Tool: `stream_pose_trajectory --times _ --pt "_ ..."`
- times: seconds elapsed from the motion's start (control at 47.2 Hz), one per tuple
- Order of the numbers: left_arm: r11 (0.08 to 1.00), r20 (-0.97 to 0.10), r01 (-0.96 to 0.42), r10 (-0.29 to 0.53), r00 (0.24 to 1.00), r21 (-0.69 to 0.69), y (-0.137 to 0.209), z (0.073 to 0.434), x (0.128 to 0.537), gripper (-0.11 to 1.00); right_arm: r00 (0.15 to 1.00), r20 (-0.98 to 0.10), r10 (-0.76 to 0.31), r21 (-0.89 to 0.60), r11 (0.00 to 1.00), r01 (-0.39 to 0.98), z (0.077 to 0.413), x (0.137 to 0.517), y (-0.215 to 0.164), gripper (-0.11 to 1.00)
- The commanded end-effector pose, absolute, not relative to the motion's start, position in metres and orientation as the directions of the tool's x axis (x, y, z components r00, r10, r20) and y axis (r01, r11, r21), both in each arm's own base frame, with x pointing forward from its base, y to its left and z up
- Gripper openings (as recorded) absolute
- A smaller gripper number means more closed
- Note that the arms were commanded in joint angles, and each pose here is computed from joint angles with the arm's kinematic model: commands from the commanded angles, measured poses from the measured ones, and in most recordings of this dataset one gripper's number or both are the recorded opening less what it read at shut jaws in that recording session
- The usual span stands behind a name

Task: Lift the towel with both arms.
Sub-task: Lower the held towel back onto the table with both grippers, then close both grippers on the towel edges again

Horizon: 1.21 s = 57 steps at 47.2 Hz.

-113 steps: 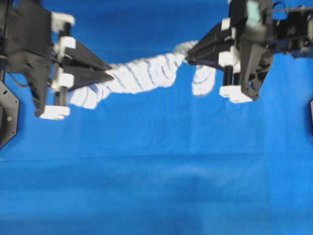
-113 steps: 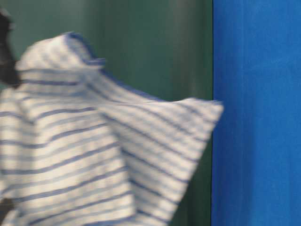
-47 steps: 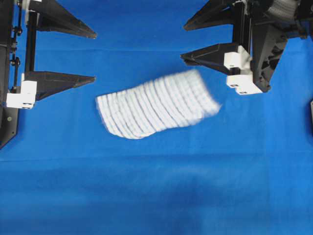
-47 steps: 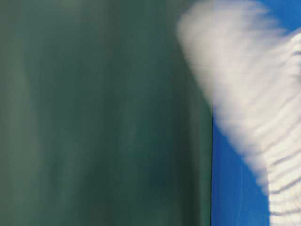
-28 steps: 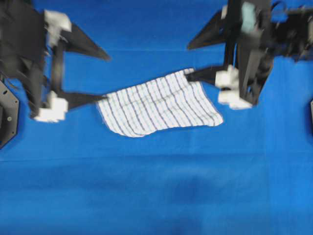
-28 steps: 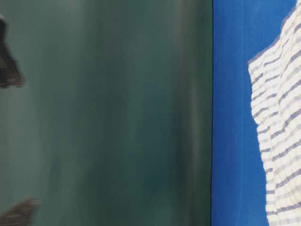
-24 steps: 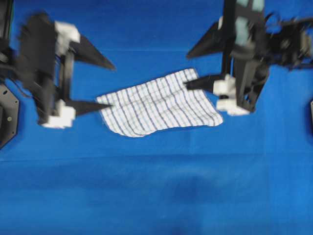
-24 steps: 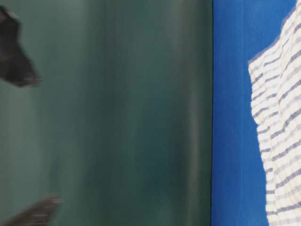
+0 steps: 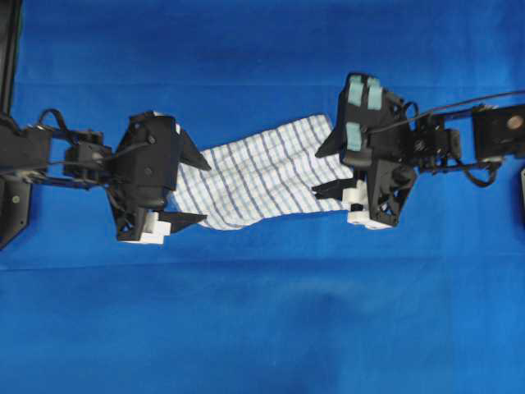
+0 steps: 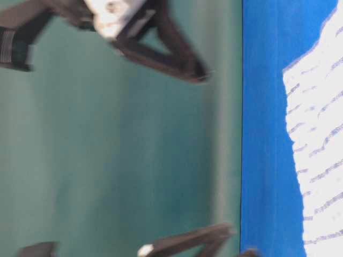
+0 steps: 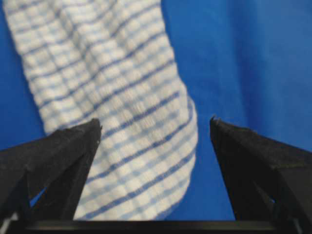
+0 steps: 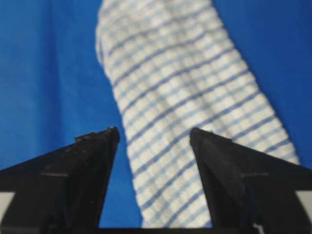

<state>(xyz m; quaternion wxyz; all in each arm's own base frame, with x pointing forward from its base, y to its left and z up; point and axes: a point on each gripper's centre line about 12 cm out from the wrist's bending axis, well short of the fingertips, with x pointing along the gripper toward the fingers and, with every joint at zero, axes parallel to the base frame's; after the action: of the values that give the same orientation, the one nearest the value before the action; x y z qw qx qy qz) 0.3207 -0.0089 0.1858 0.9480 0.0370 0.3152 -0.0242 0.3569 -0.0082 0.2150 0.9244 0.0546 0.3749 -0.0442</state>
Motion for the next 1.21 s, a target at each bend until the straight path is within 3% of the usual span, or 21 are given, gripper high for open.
stream_pose_trajectory --times 0.0,0.402,0.656,0.847,0.974,1.059,1.186 --pt "0.997 -0.586 0.064 -0.023 0.810 0.048 -0.010 0.175 0.326 0.90 0.731 -0.682 -0.031 0.077 0.990 0.114 0.205 0.360 -0.006 0.64" --pt "0.995 -0.672 0.091 -0.047 0.739 0.030 -0.023 0.109 0.336 0.90 0.668 -0.744 -0.017 0.084 0.990 0.118 0.137 0.371 -0.005 0.64" --pt "0.995 -0.700 0.091 -0.045 0.713 0.029 -0.023 0.092 0.337 0.89 0.621 -0.783 -0.013 0.079 0.990 0.121 0.105 0.373 -0.004 0.64" --pt "0.995 -0.702 0.093 -0.045 0.711 0.030 -0.023 0.090 0.340 0.84 0.626 -0.780 -0.011 0.080 0.990 0.117 0.100 0.375 -0.004 0.64" --pt "0.995 -0.704 0.093 -0.044 0.709 0.031 -0.023 0.090 0.339 0.66 0.629 -0.778 -0.011 0.080 0.990 0.116 0.100 0.376 -0.004 0.63" --pt "0.995 -0.708 0.091 -0.042 0.705 0.031 -0.022 0.090 0.338 0.44 0.630 -0.777 -0.011 0.080 0.990 0.116 0.101 0.377 -0.004 0.58" --pt "0.995 -0.716 0.092 -0.042 0.697 0.030 -0.022 0.092 0.337 0.13 0.632 -0.775 -0.012 0.077 0.990 0.114 0.105 0.377 -0.004 0.29"
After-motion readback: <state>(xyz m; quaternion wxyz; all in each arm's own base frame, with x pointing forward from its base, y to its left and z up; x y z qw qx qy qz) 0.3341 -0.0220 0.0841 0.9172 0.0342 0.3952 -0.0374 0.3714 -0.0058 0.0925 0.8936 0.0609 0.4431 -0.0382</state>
